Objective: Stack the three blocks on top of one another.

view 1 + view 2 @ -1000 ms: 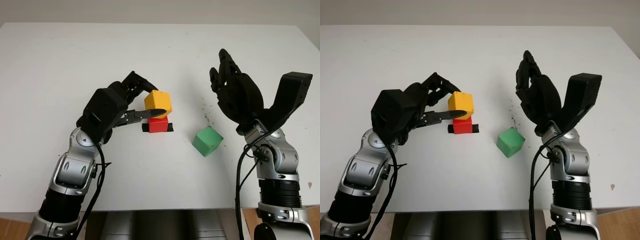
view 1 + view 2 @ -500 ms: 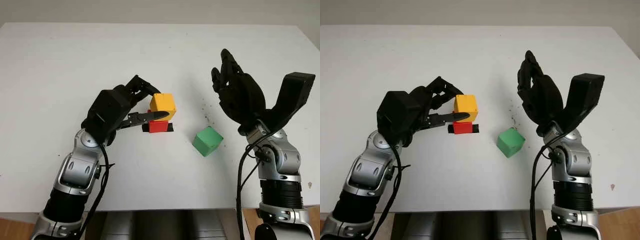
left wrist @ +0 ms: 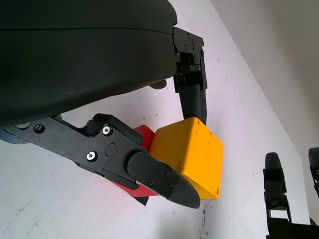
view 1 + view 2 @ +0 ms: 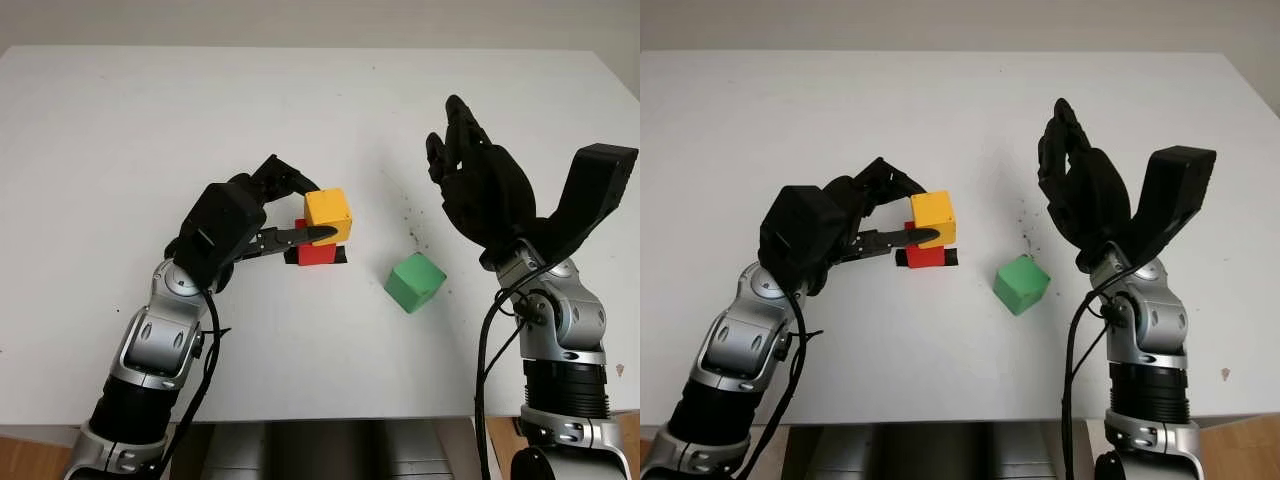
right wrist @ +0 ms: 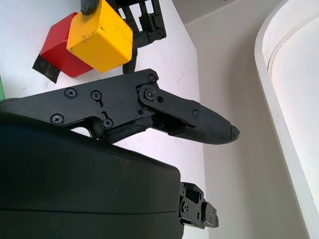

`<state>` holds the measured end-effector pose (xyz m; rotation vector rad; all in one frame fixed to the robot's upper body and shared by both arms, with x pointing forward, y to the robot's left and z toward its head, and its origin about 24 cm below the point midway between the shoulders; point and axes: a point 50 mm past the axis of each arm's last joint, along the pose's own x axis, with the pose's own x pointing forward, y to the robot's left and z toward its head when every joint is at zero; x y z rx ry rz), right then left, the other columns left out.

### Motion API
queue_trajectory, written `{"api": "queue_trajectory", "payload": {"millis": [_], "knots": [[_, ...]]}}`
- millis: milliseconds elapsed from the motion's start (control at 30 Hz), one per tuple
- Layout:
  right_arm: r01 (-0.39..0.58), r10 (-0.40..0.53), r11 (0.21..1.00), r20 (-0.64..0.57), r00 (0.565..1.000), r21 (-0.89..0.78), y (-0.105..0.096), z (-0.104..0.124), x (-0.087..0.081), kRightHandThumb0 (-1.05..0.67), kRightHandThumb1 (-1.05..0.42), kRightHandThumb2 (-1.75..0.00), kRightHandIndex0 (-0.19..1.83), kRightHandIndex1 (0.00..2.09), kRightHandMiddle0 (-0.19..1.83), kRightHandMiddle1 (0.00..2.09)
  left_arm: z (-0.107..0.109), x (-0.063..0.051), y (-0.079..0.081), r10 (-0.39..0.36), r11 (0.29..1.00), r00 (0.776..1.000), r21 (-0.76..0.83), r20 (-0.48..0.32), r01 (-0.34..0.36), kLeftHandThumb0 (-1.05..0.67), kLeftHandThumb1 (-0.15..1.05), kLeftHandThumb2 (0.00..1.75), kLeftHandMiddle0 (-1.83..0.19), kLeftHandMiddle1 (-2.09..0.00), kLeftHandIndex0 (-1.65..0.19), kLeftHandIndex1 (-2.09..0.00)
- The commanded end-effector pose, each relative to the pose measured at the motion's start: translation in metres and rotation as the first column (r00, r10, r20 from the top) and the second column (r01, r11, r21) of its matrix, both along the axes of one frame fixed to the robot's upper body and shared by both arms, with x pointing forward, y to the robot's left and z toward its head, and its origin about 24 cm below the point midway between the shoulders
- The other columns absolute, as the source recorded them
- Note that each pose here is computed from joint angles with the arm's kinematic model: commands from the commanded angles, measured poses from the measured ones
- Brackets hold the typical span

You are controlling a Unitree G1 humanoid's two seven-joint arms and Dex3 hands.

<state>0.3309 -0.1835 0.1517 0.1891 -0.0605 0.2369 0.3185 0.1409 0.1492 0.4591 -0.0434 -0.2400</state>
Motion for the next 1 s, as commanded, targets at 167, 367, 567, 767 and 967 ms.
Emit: {"api": "queue_trajectory", "payload": {"millis": [167,367,567,767,967], "knots": [[-0.001,0.001,1.000,0.008,1.000,-0.013,-0.0012,0.0033,-0.0004,-0.63,-1.05,-0.74,-0.19,0.00,-0.19,0.00,0.0072,-0.0024,0.0026,0.006,1.000,0.999,0.002,0.045,-0.006,-0.45,1.02,0.05,0.08,-0.63,-0.19,-2.00],[-0.005,0.005,1.000,0.010,1.000,-0.015,-0.0008,0.0027,0.0005,-0.63,-1.05,-0.74,-0.19,0.00,-0.19,0.00,0.0086,-0.0028,0.0022,0.000,1.000,0.999,-0.003,0.043,0.000,-0.44,1.02,0.05,0.06,-0.59,-0.18,-1.96],[-0.002,0.002,1.000,0.009,1.000,-0.023,0.0000,0.0035,0.0008,-0.63,-1.05,-0.75,-0.19,0.00,-0.19,0.00,0.0095,-0.0034,0.0030,-0.007,1.000,0.999,-0.003,0.038,0.007,-0.44,1.01,0.05,0.03,-0.52,-0.18,-1.95],[-0.001,0.002,1.000,0.008,1.000,-0.021,0.0000,0.0035,0.0010,-0.64,-1.05,-0.73,-0.19,0.00,-0.19,0.00,0.0084,-0.0033,0.0031,-0.011,1.000,0.999,-0.009,0.033,0.011,-0.44,1.01,0.05,0.00,-0.49,-0.19,-1.96],[-0.005,0.006,1.000,0.011,1.000,-0.021,-0.0010,0.0036,0.0008,-0.64,-1.05,-0.74,-0.19,0.00,-0.19,0.00,0.0072,-0.0037,0.0030,-0.017,1.000,0.999,-0.009,0.034,0.017,-0.45,1.00,0.05,0.00,-0.48,-0.21,-1.94]]}}
